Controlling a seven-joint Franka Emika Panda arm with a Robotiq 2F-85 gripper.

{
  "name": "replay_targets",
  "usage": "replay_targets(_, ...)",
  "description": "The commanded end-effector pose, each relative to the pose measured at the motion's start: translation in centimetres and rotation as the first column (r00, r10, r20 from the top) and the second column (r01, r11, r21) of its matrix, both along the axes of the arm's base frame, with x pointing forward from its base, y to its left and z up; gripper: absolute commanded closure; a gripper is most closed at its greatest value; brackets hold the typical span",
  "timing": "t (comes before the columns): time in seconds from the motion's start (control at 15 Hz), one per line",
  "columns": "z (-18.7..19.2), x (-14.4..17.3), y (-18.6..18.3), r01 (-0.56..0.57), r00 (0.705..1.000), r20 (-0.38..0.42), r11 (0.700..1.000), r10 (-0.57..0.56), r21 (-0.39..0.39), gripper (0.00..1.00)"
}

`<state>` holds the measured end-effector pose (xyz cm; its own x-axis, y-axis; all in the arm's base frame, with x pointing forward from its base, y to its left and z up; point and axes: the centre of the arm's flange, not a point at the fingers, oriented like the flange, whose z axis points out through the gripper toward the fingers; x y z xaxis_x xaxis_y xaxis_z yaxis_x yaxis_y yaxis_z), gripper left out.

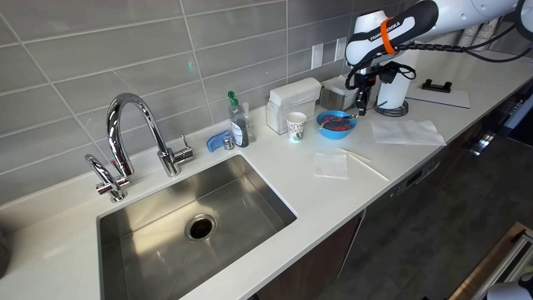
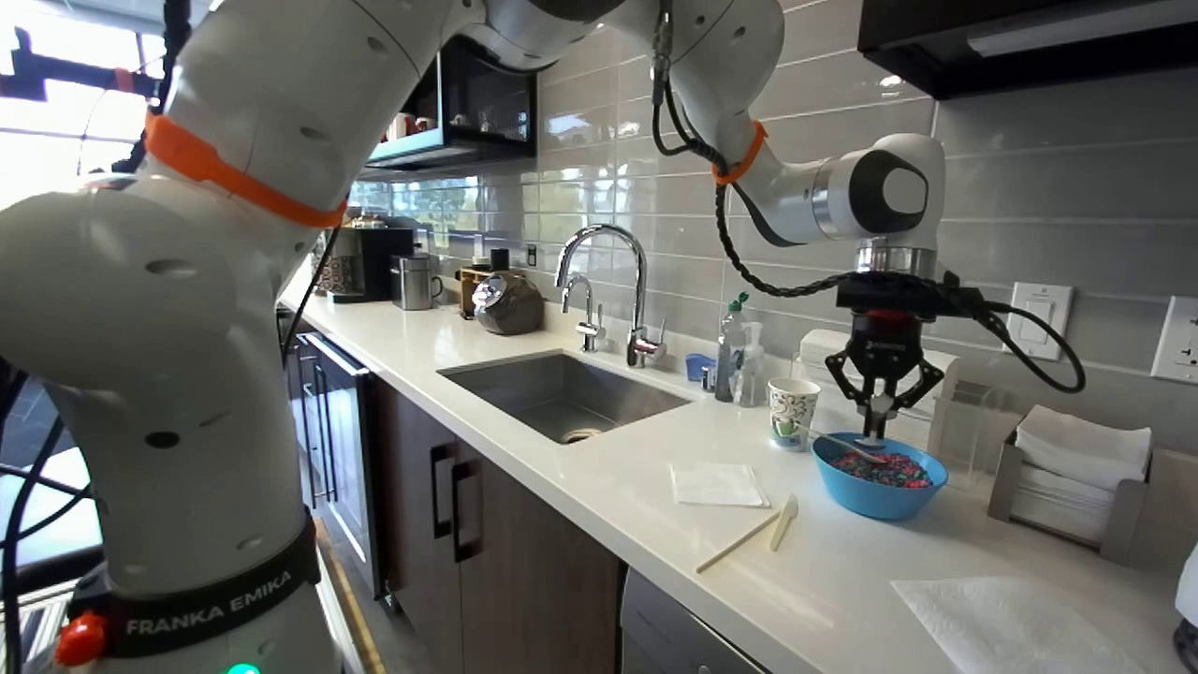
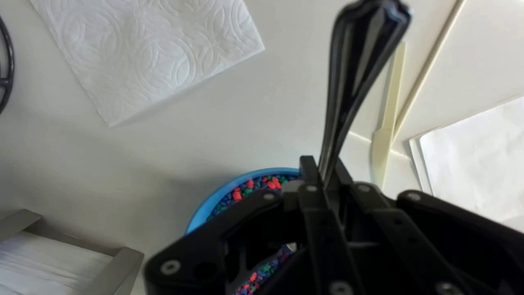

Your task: Put a spoonful of the blue bowl's contents into the cup

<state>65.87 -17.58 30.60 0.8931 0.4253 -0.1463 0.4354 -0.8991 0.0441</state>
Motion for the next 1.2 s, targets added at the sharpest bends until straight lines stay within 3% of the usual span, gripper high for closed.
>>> replay_targets(0.0,-1.1,1.3,0.1,0.008,0.999,-0.047,0.999,-0.009,-0.038,0.98)
replay_targets(0.67,-4.0,5.3,0.6,0.072,0.992,-0.094,0.994,-0.08,-0.085,0.98)
replay_targets(1.13,-6.0,7.6,1.2,0.158,0.986,-0.037,0.976,-0.165,-0.152,0.98)
